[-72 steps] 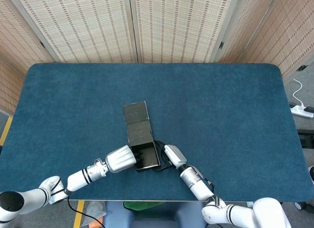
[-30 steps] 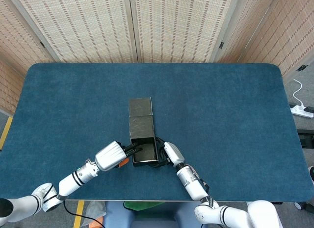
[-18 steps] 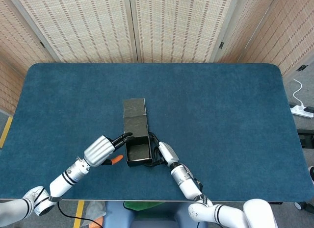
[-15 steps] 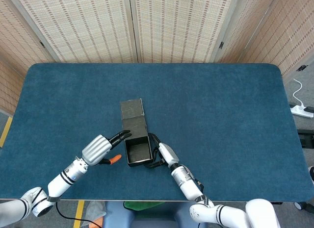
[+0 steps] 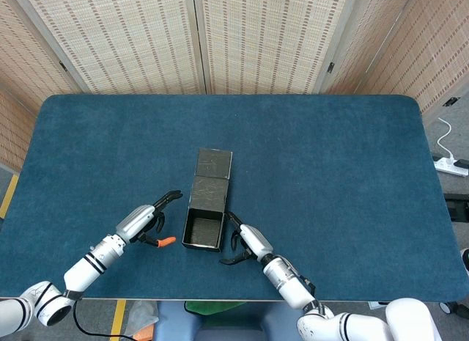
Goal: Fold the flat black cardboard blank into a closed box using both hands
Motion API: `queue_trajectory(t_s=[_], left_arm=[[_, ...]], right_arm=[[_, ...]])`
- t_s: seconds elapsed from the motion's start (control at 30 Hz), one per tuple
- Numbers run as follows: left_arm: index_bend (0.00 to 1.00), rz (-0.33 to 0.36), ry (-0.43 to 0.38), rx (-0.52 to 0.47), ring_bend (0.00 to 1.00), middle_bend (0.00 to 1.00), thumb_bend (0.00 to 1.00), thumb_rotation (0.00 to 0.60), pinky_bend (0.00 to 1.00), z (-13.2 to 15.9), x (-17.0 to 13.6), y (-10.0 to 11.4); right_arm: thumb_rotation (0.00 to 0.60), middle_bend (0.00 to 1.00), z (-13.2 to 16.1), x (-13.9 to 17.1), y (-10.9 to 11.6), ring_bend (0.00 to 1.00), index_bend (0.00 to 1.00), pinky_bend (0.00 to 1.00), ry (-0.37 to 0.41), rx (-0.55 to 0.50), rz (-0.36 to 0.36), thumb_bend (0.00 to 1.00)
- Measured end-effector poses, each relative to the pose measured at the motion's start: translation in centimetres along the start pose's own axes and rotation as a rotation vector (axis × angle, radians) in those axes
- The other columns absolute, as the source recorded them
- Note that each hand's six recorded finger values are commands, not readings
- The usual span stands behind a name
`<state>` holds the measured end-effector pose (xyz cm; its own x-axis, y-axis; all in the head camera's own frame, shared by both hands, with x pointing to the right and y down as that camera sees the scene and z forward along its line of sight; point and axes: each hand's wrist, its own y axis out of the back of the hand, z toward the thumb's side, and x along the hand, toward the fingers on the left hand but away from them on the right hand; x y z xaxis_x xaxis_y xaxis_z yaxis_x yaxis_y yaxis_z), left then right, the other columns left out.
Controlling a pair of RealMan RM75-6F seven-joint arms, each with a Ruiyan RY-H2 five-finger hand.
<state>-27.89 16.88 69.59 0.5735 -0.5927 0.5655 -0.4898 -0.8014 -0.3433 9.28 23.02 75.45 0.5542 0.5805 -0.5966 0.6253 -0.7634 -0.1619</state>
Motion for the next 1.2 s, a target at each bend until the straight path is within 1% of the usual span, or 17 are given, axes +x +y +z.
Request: queue_trajectory(t_s=[0.1,0.2,0.33,0.5,0.63,0.73,0.8,1.03,1.2], left_arm=[[0.00,-0.030,0.028,-0.033,0.66,0.00,0.23,0.600,0.89,-0.5,0.0,-0.4],[0.00,-0.052,0.055,-0.055,0.65,0.00,0.22,0.600,0.89,-1.3,0.1,-0.7],[0.00,-0.078,0.082,-0.072,0.64,0.00,0.21,0.600,0.89,-2.2,0.3,-1.4],[0.00,-0.102,0.099,-0.092,0.64,0.00,0.21,0.600,0.89,-2.9,1.2,-2.4],[0.00,-0.116,0.094,-0.132,0.64,0.00,0.21,0.600,0.89,-2.8,2.0,-3.0],[0.00,-0.131,0.085,-0.161,0.64,0.00,0.21,0.600,0.89,-2.6,2.7,-3.5],[0.00,-0.145,0.080,-0.174,0.64,0.00,0.21,0.600,0.89,-2.4,3.2,-3.8],[0.00,-0.167,0.078,-0.226,0.64,0.00,0.21,0.600,0.89,-2.4,4.2,-4.6],[0.00,-0.188,0.075,-0.229,0.64,0.00,0.21,0.600,0.89,-2.4,4.6,-5.4]], right_arm=[[0.600,0.00,-0.1,0.5,0.3,0.57,0.00,1.00,0.004,0.007,-0.003,0.00],[0.600,0.00,0.1,1.0,1.2,0.57,0.00,1.00,0.019,0.004,-0.037,0.00],[0.600,0.00,0.9,2.3,3.7,0.57,0.00,1.00,0.055,0.001,-0.101,0.00],[0.600,0.02,2.7,3.8,6.6,0.57,0.00,1.00,0.099,-0.015,-0.152,0.00],[0.600,0.03,4.7,5.0,9.8,0.58,0.00,1.00,0.136,-0.002,-0.215,0.00],[0.600,0.03,5.7,5.3,11.4,0.58,0.00,1.00,0.142,0.006,-0.250,0.00],[0.600,0.04,5.8,5.4,11.7,0.58,0.00,1.00,0.138,0.005,-0.256,0.00],[0.600,0.05,5.4,5.3,11.8,0.58,0.00,1.00,0.120,-0.006,-0.256,0.00],[0.600,0.05,5.2,5.3,11.7,0.58,0.00,1.00,0.114,-0.013,-0.253,0.00]])
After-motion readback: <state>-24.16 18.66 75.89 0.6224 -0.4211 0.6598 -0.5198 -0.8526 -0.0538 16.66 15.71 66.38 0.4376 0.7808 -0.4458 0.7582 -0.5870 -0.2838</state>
